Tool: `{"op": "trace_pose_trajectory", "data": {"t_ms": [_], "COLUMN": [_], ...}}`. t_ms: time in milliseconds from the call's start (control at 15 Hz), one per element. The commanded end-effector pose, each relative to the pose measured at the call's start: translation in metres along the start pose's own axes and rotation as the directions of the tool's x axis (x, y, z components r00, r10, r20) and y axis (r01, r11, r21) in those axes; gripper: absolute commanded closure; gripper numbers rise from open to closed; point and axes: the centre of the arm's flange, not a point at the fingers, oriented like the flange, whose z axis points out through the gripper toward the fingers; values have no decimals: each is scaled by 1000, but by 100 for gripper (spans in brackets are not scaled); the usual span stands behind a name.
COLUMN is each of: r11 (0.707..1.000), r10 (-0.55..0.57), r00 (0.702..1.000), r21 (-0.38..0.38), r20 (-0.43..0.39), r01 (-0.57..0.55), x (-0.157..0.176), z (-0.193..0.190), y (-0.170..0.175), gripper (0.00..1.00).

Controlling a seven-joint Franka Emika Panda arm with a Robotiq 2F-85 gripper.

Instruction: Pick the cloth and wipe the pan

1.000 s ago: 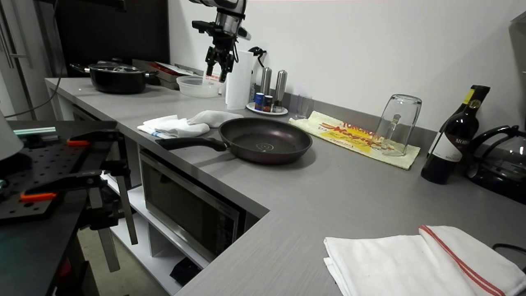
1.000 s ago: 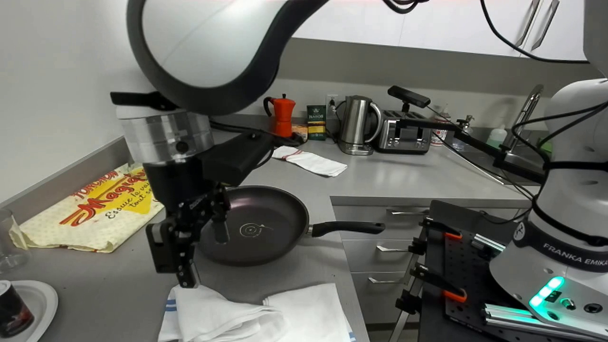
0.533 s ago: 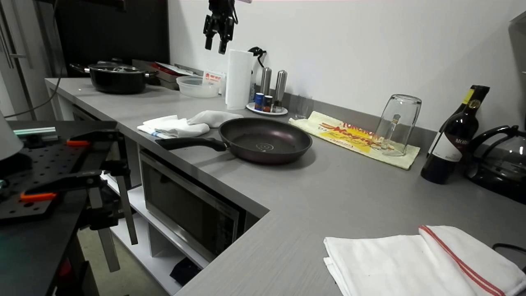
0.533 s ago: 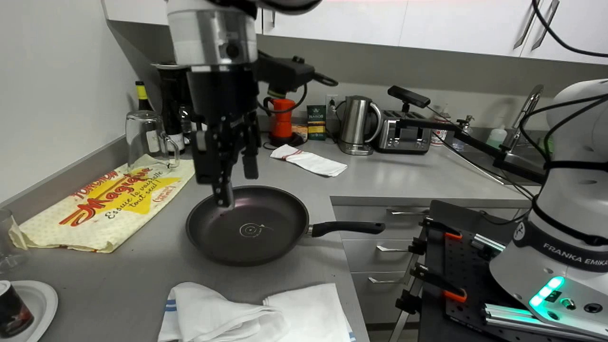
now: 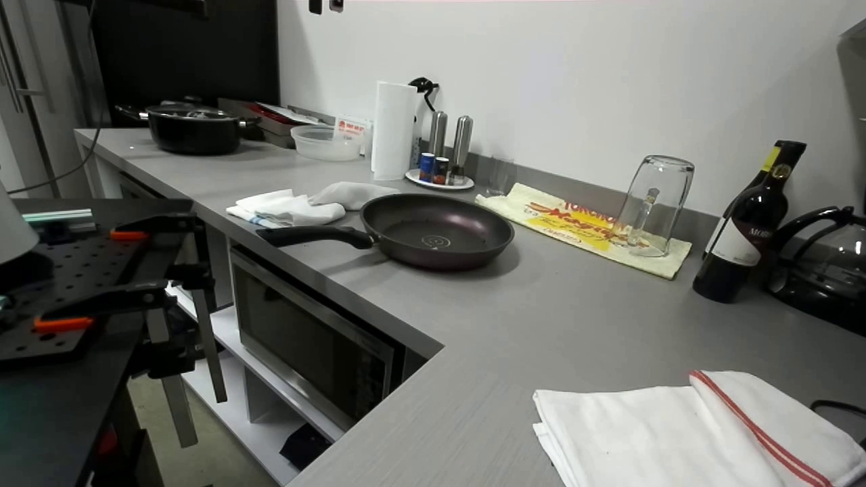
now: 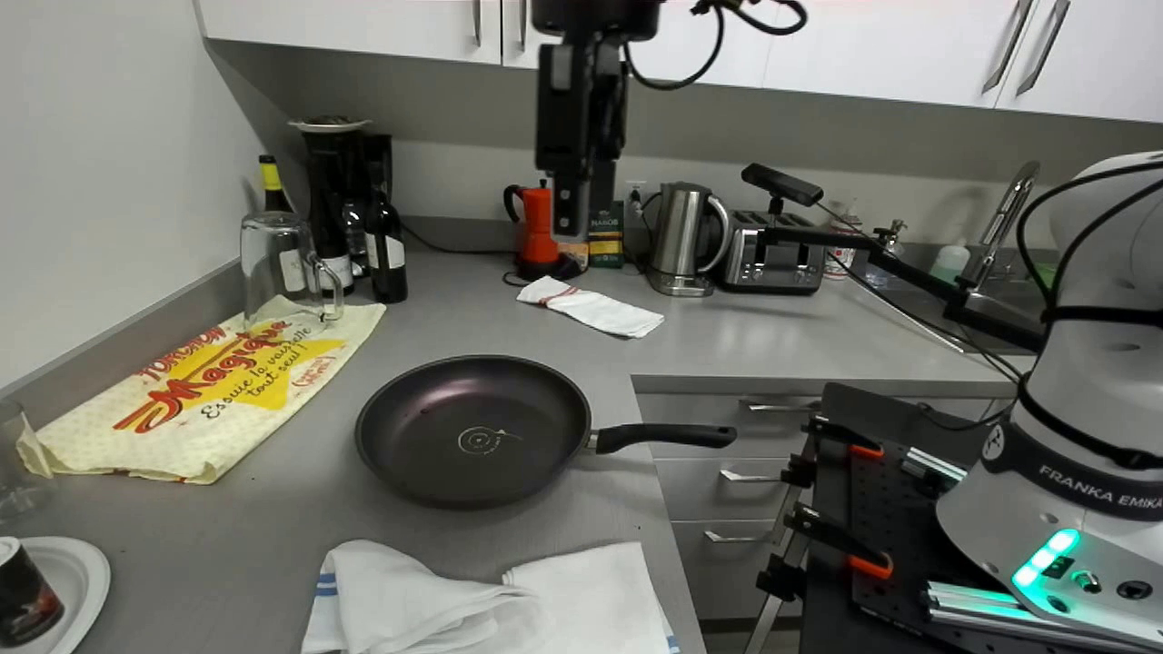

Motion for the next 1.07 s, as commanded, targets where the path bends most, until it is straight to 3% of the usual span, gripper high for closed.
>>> {"op": "trace_pose_trajectory", "data": {"t_ms": [0,533,933,1000], "r11": [997,986,982,986], "r10": [69,165,186,167], "r00": [998,986,983,986], "r21": [-16,-15,15,-2], "r20": [-6,9,5,20], "r01": [-69,-164,-186,-167], "x": [-58,-102,-115,-102], "z": [-12,-1,4,6], "y": [14,29,30,31], "gripper": [0,0,0,0]}}
